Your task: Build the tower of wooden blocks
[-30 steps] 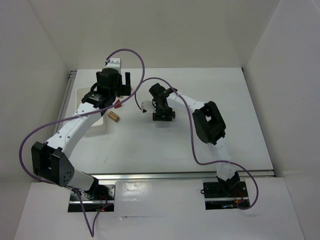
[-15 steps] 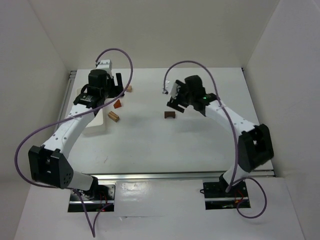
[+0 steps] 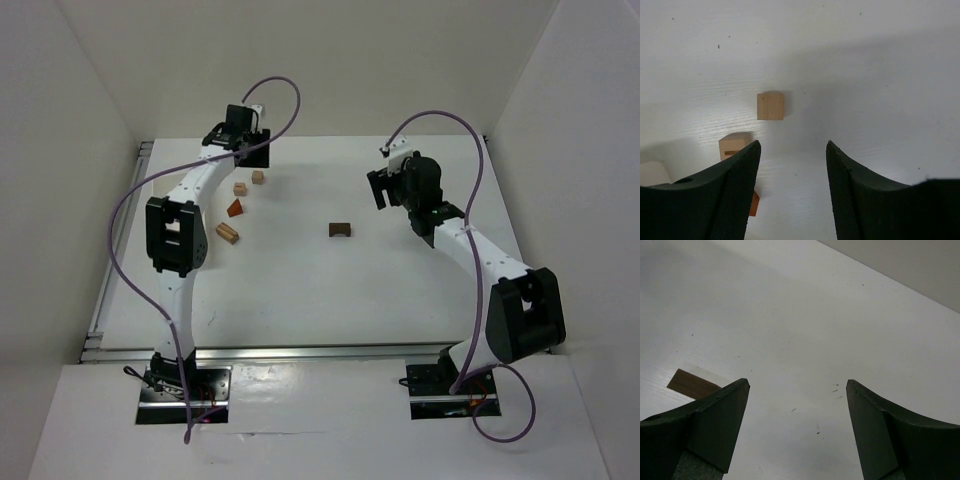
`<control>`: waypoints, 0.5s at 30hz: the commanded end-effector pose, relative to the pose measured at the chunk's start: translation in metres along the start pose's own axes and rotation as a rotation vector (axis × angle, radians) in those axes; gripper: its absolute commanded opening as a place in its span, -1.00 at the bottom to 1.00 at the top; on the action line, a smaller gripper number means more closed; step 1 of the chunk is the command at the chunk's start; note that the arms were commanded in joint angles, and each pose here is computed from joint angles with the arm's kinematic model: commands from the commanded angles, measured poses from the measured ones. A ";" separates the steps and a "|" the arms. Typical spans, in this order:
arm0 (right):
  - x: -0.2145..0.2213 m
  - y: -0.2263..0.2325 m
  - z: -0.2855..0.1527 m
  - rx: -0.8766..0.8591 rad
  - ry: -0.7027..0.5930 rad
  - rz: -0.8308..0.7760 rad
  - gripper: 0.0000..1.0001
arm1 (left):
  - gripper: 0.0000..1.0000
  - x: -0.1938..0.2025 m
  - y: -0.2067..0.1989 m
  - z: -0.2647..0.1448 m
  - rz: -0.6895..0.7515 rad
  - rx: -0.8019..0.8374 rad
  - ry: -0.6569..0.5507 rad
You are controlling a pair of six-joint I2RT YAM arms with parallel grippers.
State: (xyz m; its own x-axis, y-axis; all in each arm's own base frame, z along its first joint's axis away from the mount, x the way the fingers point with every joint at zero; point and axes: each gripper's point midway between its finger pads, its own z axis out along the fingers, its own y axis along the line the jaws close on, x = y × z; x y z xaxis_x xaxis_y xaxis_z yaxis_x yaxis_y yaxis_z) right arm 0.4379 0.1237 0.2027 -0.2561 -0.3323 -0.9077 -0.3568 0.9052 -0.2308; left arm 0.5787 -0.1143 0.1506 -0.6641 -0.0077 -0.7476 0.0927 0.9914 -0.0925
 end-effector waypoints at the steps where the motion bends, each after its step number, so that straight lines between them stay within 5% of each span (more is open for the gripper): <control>1: -0.006 -0.028 -0.003 0.142 -0.032 0.090 0.72 | 0.24 0.003 0.001 0.005 0.039 0.022 0.045; 7: 0.003 -0.034 -0.008 0.184 0.001 0.099 0.72 | 0.45 0.013 0.025 0.031 0.036 -0.083 0.059; 15: 0.010 -0.038 -0.012 0.213 0.028 0.097 0.75 | 0.45 0.018 0.026 0.068 0.068 -0.073 0.045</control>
State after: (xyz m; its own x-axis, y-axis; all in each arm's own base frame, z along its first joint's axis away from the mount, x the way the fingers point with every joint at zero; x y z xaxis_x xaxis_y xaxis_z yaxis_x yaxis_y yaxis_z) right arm 0.4388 0.0912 0.1922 -0.3340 -0.2721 -0.9025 -0.1860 0.9576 -0.2199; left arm 0.6014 -0.0971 0.0906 -0.7249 0.0445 -0.6874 0.0668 0.9978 -0.0058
